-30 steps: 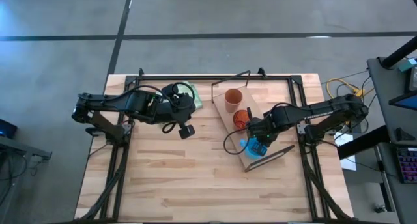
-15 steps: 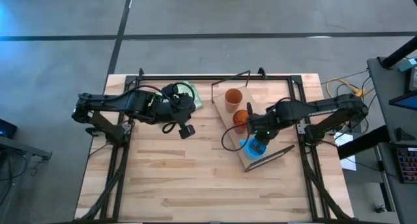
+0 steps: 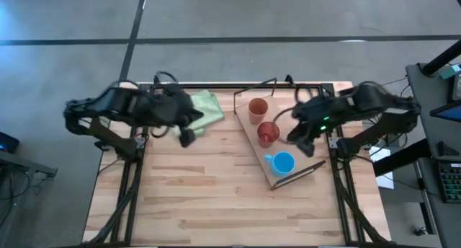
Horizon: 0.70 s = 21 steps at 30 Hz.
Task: Stack small to large cups/mugs on shelf
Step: Return to Home Position
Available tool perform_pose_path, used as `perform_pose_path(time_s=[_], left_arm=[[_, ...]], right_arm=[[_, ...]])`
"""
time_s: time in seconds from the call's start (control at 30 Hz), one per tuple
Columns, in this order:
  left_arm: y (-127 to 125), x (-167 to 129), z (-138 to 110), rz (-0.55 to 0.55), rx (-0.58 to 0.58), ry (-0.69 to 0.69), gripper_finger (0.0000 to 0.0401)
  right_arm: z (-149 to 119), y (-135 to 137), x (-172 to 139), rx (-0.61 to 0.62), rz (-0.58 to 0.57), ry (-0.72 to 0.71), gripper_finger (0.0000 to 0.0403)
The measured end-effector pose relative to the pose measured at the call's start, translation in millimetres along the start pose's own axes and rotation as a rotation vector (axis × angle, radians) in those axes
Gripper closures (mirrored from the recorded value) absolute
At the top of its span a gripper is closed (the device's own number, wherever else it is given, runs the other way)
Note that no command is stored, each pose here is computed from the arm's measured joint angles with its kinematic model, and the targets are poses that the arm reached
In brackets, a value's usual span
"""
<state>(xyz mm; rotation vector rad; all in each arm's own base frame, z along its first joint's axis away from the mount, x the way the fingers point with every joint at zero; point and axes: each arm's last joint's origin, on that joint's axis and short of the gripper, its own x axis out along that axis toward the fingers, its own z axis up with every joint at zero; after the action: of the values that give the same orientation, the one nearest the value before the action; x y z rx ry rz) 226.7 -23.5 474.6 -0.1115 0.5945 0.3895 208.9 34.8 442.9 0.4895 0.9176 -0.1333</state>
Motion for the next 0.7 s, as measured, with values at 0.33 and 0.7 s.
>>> perform_pose_path(time_s=[0.33, 0.7], left_arm=[[38.6, -67.7, -10.2, -0.058, -0.110, -0.152, 0.0401], [52.3, -88.1, -16.7, -0.065, -0.186, -0.238, 0.0401]], right_arm=[[-13.9, -16.8, -40.6, -0.020, -0.072, -0.226, 0.0347], [41.1, -2.9, 25.2, -0.338, 0.122, -0.477, 0.0349]])
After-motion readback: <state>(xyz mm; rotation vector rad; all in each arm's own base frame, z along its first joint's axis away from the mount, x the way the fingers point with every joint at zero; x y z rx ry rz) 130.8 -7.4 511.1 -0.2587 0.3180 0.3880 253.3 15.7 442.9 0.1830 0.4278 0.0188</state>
